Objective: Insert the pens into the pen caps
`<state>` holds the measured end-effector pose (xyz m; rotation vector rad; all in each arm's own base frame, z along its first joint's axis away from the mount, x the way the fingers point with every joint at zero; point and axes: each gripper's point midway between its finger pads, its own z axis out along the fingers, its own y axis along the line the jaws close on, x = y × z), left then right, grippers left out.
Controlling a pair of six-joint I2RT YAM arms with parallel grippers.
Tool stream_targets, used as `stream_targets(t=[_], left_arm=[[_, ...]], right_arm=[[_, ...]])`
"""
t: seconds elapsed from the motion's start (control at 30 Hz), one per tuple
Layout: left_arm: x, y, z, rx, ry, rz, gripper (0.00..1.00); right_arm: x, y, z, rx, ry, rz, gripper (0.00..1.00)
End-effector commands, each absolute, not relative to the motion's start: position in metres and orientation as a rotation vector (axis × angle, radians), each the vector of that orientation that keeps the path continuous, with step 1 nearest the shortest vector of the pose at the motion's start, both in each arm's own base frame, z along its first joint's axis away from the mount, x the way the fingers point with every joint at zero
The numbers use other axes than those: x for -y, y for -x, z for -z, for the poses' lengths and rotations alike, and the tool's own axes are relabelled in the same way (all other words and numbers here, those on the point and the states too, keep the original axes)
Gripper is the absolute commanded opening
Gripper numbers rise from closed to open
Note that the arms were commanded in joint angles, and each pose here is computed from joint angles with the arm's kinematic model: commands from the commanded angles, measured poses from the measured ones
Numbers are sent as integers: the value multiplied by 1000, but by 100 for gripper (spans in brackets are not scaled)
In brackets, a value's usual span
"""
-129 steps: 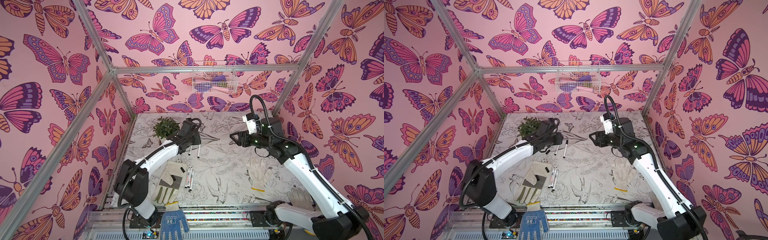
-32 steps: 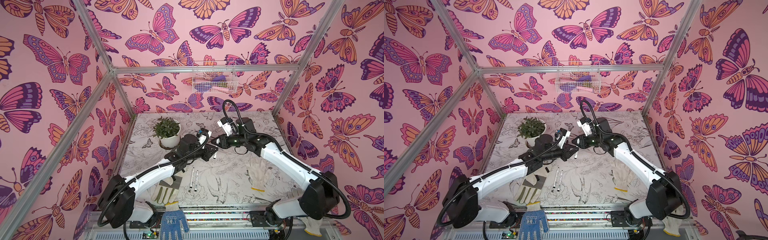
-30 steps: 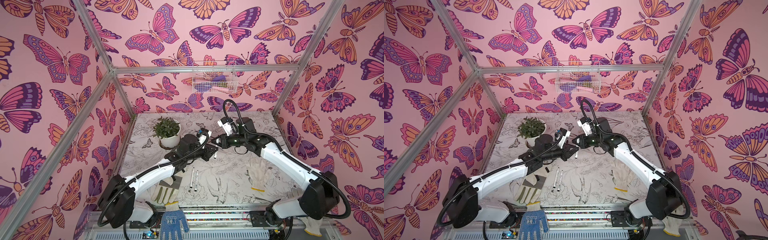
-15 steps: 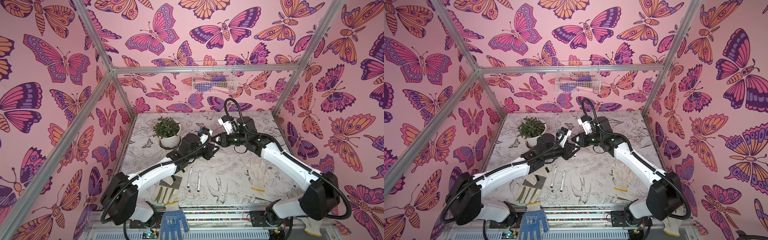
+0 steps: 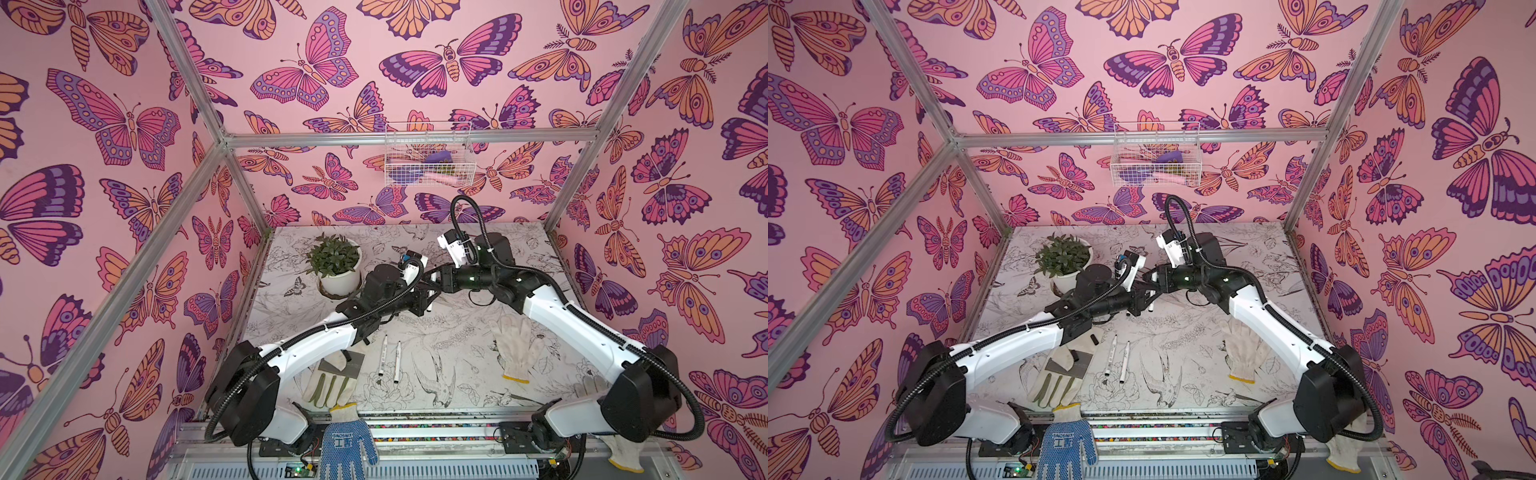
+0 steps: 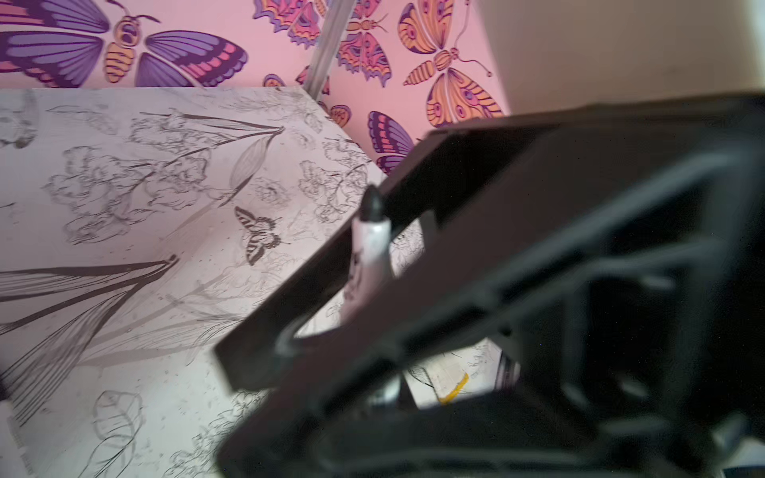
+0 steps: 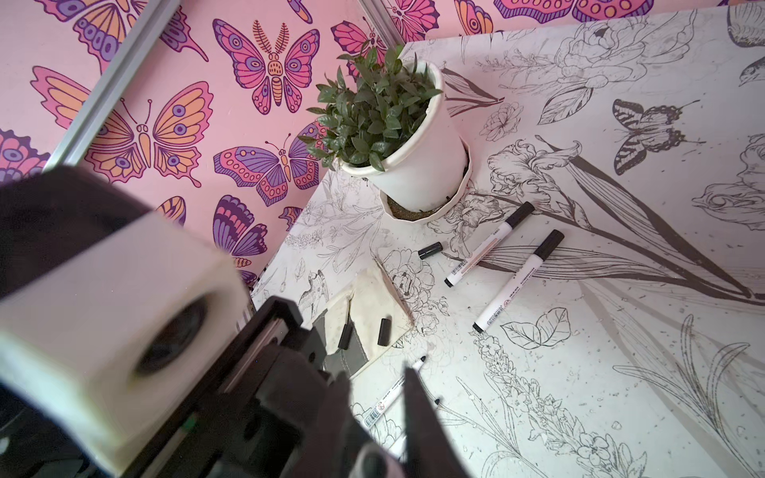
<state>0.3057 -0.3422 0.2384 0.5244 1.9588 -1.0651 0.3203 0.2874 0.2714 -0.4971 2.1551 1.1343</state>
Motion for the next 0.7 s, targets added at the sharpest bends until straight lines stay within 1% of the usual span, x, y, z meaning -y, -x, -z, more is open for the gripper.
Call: stream_targets(t=[0.0,0.1,0.17,0.23,0.37,0.5,0.6,0.67], left_arm=[[289,-334,-217,-2036,-199,885,0],[227,-342,-192,-2089,130,733,0],[194,-335,-189,-2067,258,646,0],[168,-326,-189,-2045,344,566,0],[106,-298,-188,-2001,583,372,0],[60,-272,-193,-1951,684,206,0],[39,-257,-196,-1921,734,152,0],[34,-252,-197,-1922,731,152,0]], right_arm=[[-277,-321,-307,-2026,482,-1080,52],[-276,-324,-301,-2019,460,-1068,56],[-286,-320,-281,-2077,503,-1068,56],[-306,-306,-253,-2159,641,-1060,53],[-353,-263,-178,-2343,1110,-902,50],[-391,-225,-111,-2492,1430,-831,47],[-407,-219,-82,-2537,1558,-718,48],[-416,-221,-70,-2560,1573,-688,47]])
